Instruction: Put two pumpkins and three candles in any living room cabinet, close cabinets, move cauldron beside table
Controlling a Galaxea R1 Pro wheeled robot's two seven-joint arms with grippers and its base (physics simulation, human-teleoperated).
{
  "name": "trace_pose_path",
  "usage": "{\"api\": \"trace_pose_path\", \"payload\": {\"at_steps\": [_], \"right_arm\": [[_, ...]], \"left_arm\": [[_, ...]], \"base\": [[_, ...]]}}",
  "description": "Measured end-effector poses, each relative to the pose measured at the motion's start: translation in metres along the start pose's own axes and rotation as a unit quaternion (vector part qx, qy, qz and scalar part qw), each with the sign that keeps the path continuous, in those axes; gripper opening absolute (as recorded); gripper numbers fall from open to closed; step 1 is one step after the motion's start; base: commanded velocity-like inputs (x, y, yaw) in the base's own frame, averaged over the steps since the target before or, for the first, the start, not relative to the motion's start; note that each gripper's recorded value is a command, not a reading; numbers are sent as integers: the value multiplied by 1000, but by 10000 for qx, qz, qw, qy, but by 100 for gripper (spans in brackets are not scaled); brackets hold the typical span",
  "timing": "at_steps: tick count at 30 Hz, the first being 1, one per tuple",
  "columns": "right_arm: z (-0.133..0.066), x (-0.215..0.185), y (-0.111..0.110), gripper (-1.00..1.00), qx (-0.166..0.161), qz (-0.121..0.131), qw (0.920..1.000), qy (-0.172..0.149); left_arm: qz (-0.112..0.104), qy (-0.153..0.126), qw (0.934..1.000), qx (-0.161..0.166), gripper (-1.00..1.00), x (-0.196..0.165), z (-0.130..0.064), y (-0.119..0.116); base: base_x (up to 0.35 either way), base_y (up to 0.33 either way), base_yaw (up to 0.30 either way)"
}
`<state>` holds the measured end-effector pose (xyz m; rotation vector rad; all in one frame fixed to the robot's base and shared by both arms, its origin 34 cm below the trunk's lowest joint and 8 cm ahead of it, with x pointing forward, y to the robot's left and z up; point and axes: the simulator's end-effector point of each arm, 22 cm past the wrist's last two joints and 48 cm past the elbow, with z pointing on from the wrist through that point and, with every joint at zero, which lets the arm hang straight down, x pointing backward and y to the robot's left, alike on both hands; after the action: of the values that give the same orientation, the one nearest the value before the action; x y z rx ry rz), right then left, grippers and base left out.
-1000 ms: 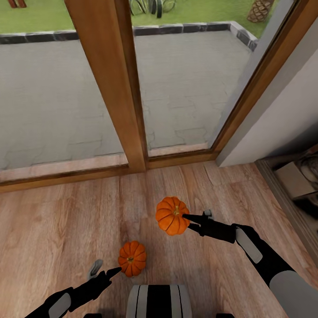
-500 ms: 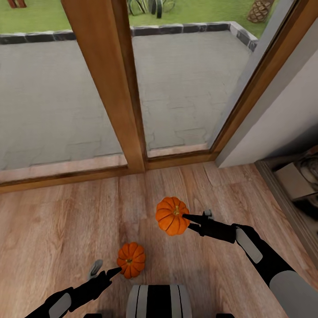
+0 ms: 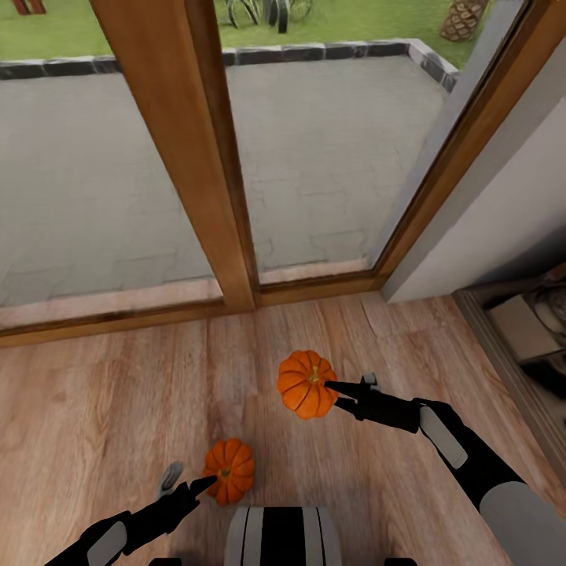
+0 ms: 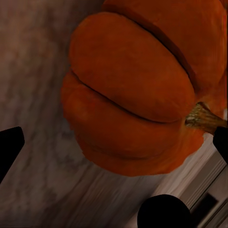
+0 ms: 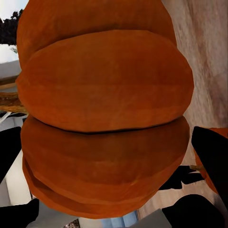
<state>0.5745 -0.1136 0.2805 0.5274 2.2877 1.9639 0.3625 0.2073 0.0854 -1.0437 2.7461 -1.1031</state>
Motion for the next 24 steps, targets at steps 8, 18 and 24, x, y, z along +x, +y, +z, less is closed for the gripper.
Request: {"api": "trace_pose_path", "payload": {"at_steps": [8, 18, 24], "right_arm": [[0, 0, 0, -100, 0, 0, 10000, 1], [0, 0, 0, -100, 0, 2, 10000, 0], [0, 0, 0, -100, 0, 2, 10000, 0]], "left_arm": [[1, 1, 10000, 0, 100, 0, 0, 0], [-2, 3, 10000, -1, 100, 0, 0, 0], [-6, 7, 10000, -4, 100, 0, 0, 0]], "base": [[57, 0, 0], [16, 0, 0], [0, 0, 0]]}}
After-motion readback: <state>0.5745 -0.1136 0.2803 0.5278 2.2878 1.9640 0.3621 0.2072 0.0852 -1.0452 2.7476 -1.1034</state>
